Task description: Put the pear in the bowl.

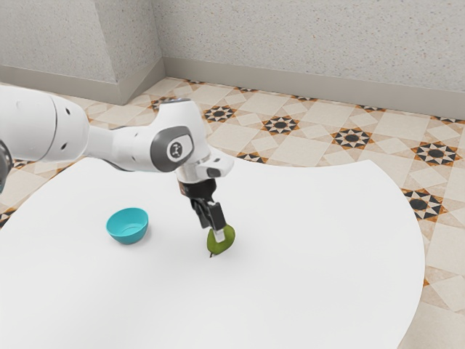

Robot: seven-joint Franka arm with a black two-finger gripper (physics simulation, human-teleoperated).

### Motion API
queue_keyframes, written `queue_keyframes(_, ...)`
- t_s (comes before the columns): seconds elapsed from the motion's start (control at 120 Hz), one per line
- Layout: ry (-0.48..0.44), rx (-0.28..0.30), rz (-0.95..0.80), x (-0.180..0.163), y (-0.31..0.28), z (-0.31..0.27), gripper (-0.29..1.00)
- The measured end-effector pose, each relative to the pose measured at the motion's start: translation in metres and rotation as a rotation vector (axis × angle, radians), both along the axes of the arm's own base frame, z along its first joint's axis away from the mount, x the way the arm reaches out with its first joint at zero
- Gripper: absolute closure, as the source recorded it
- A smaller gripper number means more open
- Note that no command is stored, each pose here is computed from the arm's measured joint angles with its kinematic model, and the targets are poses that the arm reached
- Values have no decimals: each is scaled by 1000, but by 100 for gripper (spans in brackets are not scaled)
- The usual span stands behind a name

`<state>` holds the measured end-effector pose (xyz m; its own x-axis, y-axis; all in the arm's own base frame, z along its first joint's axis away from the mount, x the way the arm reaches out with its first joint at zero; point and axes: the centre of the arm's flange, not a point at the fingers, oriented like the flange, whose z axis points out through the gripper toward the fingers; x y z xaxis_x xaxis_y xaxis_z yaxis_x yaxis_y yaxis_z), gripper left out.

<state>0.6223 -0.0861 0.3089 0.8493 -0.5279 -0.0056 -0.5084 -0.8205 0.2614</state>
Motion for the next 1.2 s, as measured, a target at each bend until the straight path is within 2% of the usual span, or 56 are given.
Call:
queue_keyframes(0.467, 10, -16, 56, 18, 10, -36, 0)
queue_keyframes(0.933, -46, -48, 158, 31, 18, -57, 0)
queue_keyframes(1.2, -48, -54, 185, 34, 20, -66, 17)
